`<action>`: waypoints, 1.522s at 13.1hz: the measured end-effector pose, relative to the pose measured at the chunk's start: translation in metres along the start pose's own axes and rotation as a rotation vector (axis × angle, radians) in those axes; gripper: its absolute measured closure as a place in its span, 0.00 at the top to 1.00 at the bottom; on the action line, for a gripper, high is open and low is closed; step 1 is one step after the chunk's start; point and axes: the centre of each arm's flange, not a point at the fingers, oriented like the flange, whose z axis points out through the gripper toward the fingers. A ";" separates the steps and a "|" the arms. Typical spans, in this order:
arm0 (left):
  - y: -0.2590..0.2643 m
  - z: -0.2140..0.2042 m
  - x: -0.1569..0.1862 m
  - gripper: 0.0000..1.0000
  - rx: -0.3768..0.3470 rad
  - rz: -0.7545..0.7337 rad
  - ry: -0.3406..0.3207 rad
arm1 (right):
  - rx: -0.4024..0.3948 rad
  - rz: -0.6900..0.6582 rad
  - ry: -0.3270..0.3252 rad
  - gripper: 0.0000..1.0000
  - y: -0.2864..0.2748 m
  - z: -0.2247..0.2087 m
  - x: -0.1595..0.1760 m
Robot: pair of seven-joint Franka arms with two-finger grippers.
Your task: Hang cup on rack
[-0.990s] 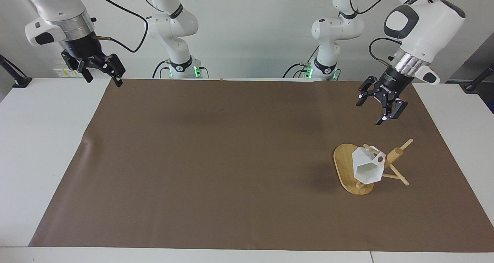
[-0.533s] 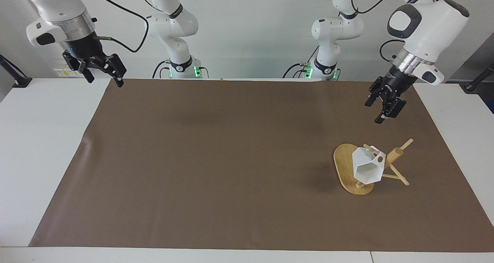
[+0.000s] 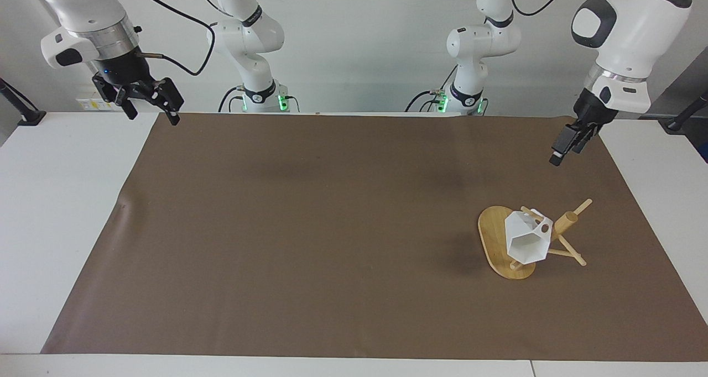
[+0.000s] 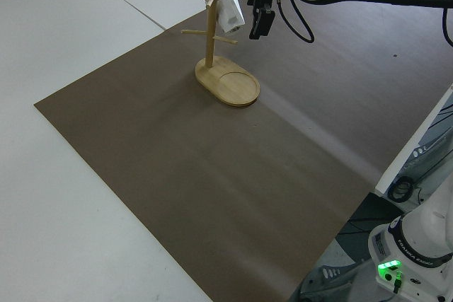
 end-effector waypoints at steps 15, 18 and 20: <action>0.012 -0.091 -0.017 1.00 0.050 0.562 -0.248 | 0.000 0.004 -0.002 1.00 0.003 0.001 0.000; 0.014 -0.090 -0.013 1.00 0.064 0.612 -0.253 | 0.000 0.004 -0.004 1.00 0.003 0.002 0.000; 0.016 -0.088 -0.013 1.00 0.072 0.636 -0.256 | 0.000 0.004 -0.004 1.00 0.003 0.002 0.000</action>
